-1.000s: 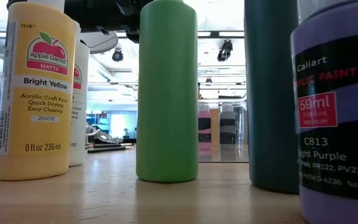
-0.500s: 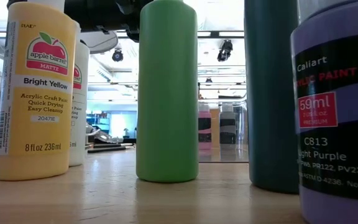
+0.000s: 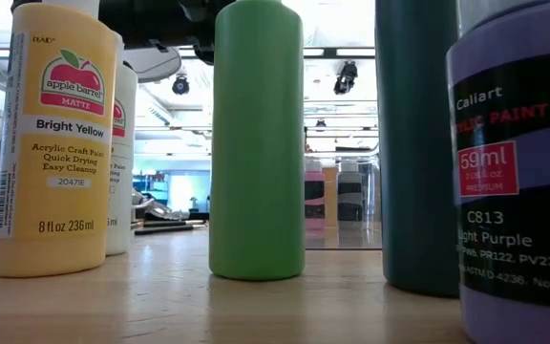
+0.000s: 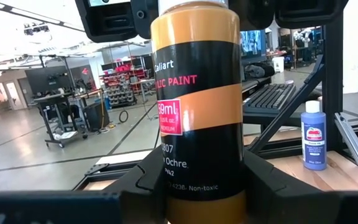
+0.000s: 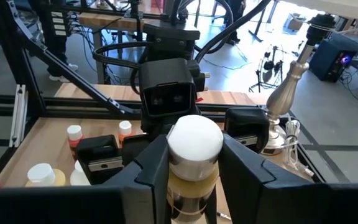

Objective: Pick & Place Paint Supplies
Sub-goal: Put the small yellow paint bottle into the transparent bin, then put the small purple paint bottle into the transparent bin

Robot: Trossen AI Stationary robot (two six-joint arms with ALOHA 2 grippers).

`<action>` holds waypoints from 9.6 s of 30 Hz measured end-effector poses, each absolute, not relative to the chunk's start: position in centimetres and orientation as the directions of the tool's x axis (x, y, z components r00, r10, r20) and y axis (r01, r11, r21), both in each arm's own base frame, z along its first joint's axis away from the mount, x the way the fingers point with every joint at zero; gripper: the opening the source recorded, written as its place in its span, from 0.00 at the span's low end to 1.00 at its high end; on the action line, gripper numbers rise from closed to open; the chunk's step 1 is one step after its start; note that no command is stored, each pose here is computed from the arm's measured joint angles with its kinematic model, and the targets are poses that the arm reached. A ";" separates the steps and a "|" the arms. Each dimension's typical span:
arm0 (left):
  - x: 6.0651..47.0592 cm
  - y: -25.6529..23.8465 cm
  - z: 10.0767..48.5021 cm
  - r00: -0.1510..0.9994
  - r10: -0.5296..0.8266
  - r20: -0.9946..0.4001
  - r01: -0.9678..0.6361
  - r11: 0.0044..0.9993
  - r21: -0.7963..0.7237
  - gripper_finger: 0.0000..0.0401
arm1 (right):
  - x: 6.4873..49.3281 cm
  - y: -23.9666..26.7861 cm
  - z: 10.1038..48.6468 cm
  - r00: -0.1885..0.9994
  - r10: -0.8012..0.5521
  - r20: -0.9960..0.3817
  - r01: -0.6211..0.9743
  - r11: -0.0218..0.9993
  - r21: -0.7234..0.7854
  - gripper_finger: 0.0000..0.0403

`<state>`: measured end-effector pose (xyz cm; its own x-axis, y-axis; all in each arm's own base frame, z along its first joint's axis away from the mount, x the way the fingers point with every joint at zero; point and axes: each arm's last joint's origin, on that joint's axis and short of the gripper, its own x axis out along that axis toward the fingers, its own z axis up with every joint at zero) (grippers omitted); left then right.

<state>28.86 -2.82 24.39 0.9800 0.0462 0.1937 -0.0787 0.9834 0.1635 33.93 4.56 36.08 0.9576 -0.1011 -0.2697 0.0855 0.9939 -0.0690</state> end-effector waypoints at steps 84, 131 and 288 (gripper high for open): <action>25.1 -1.6 26.7 0.942 0.328 -0.068 -0.322 0.944 0.076 0.65 | 35.0 -1.1 17.2 0.725 -0.409 -0.554 0.452 0.890 -0.065 0.26; 25.1 -1.6 26.7 0.942 0.327 -0.070 -0.321 0.944 0.078 0.65 | 34.8 0.8 27.7 0.410 -0.384 -0.827 0.259 0.919 -0.298 0.30; 34.2 -3.8 30.7 0.792 -0.604 -0.083 0.172 0.351 -0.921 0.64 | 34.2 21.0 27.5 0.598 -0.800 -0.047 -0.149 -0.053 -0.987 0.29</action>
